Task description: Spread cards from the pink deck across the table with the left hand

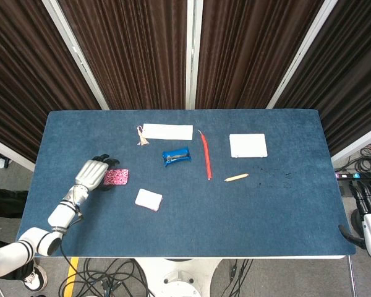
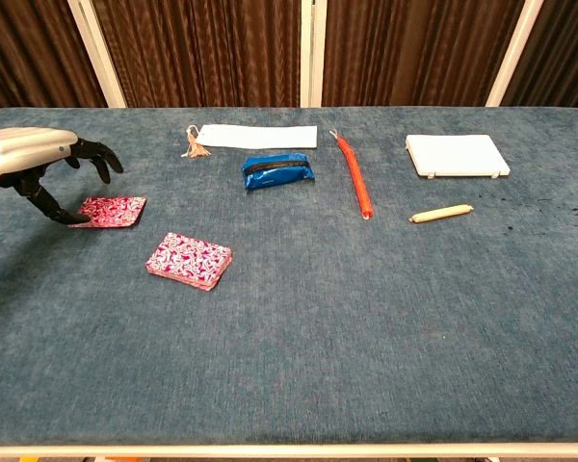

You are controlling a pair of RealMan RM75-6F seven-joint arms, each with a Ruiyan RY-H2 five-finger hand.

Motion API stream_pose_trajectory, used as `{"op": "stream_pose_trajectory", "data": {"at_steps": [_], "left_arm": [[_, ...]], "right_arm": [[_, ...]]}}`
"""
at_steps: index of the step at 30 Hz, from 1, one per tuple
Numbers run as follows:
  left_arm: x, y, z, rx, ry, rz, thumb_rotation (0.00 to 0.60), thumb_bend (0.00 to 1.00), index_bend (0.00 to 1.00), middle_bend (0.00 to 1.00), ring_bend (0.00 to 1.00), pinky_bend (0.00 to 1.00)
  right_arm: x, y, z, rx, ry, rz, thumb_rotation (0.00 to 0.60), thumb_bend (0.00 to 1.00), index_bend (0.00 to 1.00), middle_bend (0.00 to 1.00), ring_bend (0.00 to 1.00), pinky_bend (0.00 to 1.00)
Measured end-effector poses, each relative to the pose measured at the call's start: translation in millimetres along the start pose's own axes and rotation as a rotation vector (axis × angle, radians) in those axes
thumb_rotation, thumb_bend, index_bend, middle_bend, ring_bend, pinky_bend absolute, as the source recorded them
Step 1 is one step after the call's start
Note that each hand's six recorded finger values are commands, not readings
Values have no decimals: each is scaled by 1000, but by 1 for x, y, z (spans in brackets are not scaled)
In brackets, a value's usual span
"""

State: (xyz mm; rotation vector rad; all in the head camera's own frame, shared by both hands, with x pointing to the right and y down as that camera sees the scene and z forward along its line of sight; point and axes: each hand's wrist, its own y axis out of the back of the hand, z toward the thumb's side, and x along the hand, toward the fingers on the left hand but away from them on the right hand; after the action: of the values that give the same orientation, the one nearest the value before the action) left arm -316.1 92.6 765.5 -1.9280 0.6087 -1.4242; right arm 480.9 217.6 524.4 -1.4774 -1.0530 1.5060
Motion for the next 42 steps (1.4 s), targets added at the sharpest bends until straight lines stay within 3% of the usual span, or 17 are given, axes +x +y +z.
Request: {"op": "stream_pose_trajectory", "data": {"at_steps": [7,12,17,26,34,42], "left_arm": [[-3,4,7,-10,-27,15,600,204,144,199,94,220],[-9,11,28,-6,-99,21,600,205,176,233,94,220],[-18,13,55,77,-192,9,600,205,259,239,95,222],[-37,6,105,177,-311,-7,600,205,231,242,95,221],[-39,-5,129,211,-336,-41,600,205,230,242,94,222],[-29,-13,138,190,-308,-46,600,204,230,243,95,221]], "right_arm": [[0,0,-1,-9,2,1,600,104,0,0,0,0],[-1,-1,-2,-14,2,4,600,104,0,0,0,0],[0,-1,-1,-18,6,4,600,105,0,0,0,0],[0,1,-1,-32,11,-4,600,105,0,0,0,0],[0,-1,-3,-41,11,4,600,104,0,0,0,0],[1,-3,-3,-41,18,2,600,105,0,0,0,0]]}}
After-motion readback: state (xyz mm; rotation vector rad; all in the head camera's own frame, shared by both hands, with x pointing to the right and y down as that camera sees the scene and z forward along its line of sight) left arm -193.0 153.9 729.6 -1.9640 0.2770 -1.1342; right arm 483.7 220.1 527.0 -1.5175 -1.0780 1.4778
